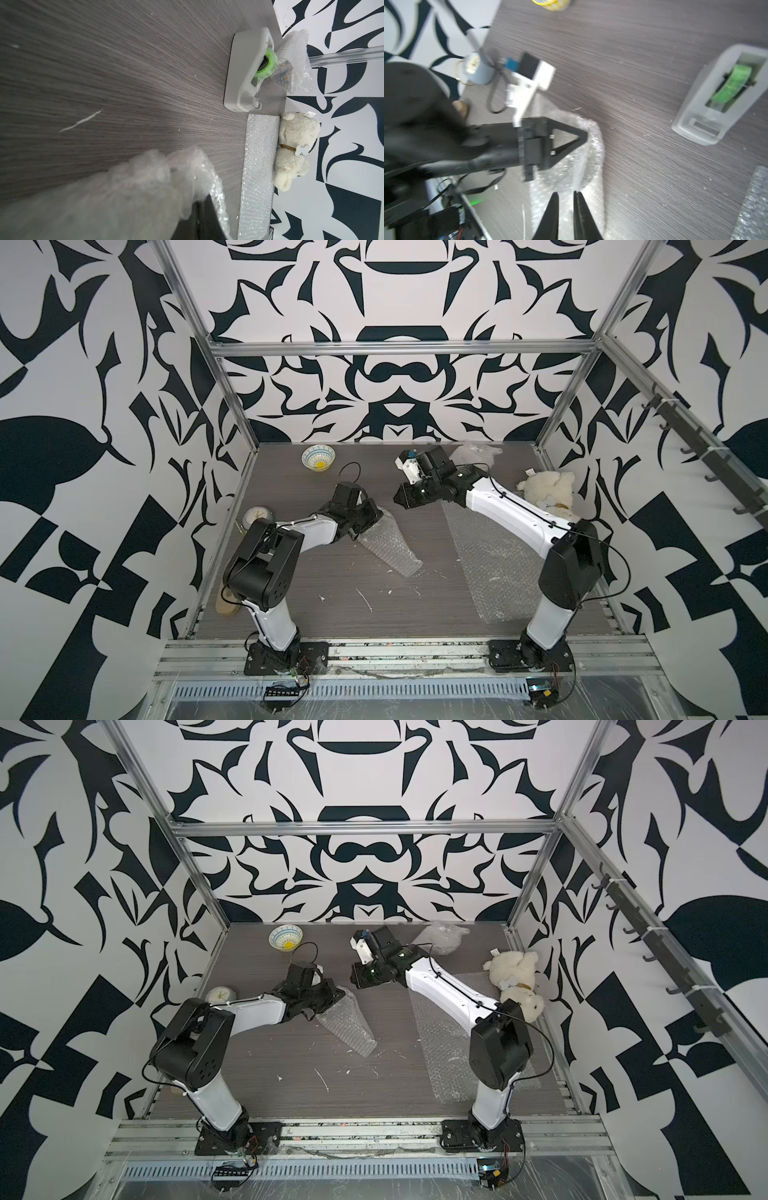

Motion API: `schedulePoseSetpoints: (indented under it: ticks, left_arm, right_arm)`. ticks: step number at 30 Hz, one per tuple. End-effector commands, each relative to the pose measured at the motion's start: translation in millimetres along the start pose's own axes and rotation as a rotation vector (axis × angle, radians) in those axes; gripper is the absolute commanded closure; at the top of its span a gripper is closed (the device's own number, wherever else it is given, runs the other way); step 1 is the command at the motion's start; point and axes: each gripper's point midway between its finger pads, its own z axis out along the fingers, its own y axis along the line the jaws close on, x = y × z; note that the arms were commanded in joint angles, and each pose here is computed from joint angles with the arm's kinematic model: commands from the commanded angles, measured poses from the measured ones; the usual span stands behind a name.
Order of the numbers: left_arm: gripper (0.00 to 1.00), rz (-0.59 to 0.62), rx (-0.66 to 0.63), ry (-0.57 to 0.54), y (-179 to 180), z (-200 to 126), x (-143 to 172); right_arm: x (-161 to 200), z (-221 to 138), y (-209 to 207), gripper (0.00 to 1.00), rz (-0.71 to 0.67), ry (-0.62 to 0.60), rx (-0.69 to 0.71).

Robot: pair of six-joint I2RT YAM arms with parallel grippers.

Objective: Wrap bowls in bubble wrap
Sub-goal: Wrap the bowl in bubble wrap.

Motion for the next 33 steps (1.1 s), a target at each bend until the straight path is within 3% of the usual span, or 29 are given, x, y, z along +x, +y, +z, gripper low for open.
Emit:
schedulePoseSetpoints:
  ticks: [1,13,16,19,25,33]
  left_arm:
    - [0.96,-0.008,-0.039,0.026,7.2,2.9,6.1]
    - [0.91,-0.015,-0.014,0.001,-4.5,-7.6,1.8]
    - [0.84,-0.013,0.001,-0.024,-11.4,-15.6,-2.1]
    - [0.69,-0.001,0.019,-0.054,-20.3,-26.4,-6.5]
    - [0.61,0.027,0.035,-0.122,-39.0,-52.9,-18.9]
    - [0.63,0.031,-0.06,-0.178,-16.2,-83.6,-11.2]
  right_arm:
    - [17.6,12.9,23.6,0.85,-0.03,0.075,-0.09]
    - [45.3,75.6,3.3,0.92,0.026,0.168,-0.109]
    - [52.5,91.0,-6.3,0.93,0.033,0.19,-0.089]
    - [58.7,100.5,-16.2,0.94,0.039,0.204,-0.056]
    - [63.1,104.4,-24.9,0.94,0.042,0.217,-0.018]
    - [61.9,108.2,-26.4,0.94,0.05,0.224,-0.01]
